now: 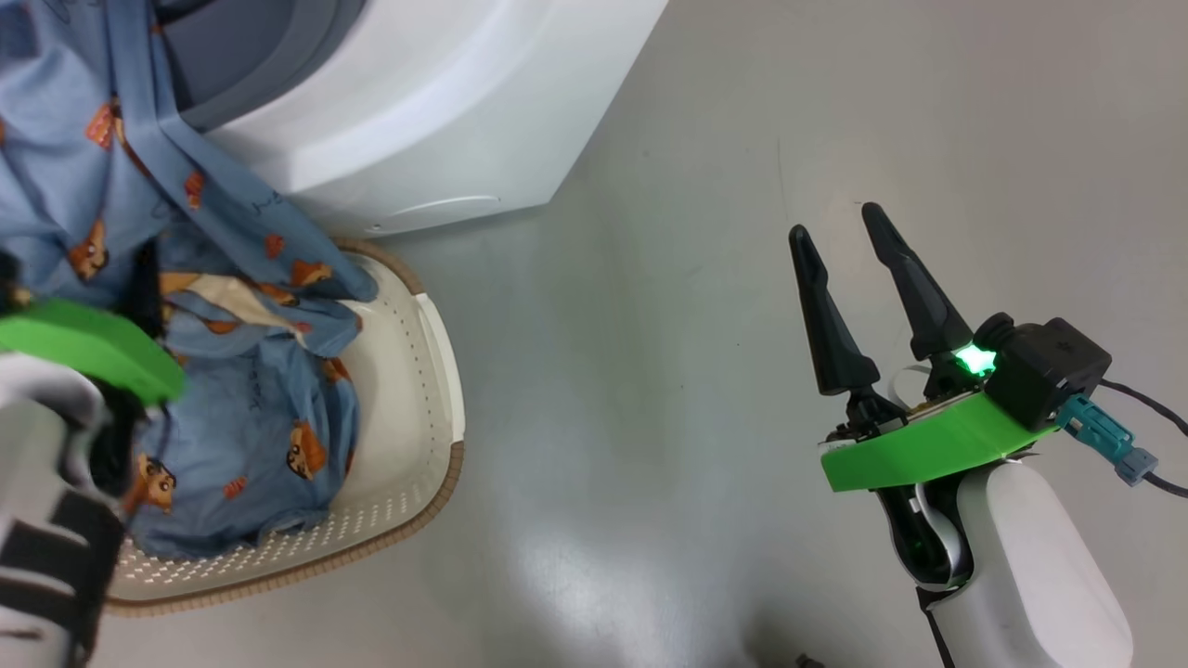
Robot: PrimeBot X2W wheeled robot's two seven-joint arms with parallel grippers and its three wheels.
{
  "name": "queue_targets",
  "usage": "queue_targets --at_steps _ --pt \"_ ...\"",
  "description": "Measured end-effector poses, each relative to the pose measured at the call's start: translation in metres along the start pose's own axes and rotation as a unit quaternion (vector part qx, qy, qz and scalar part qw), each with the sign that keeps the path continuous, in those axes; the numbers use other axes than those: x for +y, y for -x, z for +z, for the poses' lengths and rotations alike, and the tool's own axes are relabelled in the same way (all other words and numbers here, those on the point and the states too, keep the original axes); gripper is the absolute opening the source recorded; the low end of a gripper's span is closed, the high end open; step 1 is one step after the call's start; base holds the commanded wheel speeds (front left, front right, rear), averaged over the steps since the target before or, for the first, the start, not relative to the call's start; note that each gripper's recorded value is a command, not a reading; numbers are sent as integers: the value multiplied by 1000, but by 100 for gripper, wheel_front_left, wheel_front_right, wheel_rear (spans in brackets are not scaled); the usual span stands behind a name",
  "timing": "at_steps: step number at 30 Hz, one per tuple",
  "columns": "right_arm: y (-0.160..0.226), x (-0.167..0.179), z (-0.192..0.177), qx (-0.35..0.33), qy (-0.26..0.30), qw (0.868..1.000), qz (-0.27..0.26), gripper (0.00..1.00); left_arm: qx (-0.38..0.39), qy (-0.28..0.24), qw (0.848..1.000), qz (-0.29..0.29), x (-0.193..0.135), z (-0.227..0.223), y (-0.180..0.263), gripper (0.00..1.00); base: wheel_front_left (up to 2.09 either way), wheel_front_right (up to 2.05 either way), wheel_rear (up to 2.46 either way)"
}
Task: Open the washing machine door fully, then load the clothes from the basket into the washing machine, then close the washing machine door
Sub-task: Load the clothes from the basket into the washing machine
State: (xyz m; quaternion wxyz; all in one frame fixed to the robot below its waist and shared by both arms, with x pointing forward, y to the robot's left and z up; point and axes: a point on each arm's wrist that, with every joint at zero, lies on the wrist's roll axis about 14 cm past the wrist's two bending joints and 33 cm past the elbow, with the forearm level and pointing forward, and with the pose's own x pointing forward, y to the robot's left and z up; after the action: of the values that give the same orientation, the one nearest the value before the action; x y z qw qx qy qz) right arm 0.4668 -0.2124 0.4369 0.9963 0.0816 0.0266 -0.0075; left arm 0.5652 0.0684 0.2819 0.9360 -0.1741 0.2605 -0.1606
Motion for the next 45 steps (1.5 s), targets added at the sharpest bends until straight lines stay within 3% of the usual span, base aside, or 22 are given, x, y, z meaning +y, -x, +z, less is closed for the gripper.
queue_targets --at_steps 4,5,6,7,24,34,45 --pt "-1 -1 -2 2 0 1000 -1 100 -26 7 1000 9 6 19 -9 100 0 0 0" --pt "-3 -1 -1 0 1 1000 -1 100 -28 7 1000 10 7 20 -10 69 0 0 0" --pt "-4 -1 0 -2 1 1000 0 100 -29 5 1000 10 7 21 -10 30 0 0 0" --pt "-4 -1 1 -3 1 1000 1 100 -29 3 1000 9 6 21 -10 0 0 0 0" --pt "-7 9 11 -18 -10 1000 12 100 -80 -15 996 -21 -10 43 20 0 0 0 0" --pt "-10 23 15 -25 -20 999 30 100 -193 -37 979 -45 -26 110 53 0 0 0 0" --pt "-8 14 5 -11 -17 1000 18 100 -212 -81 972 -63 -43 173 13 0 0 0 0"
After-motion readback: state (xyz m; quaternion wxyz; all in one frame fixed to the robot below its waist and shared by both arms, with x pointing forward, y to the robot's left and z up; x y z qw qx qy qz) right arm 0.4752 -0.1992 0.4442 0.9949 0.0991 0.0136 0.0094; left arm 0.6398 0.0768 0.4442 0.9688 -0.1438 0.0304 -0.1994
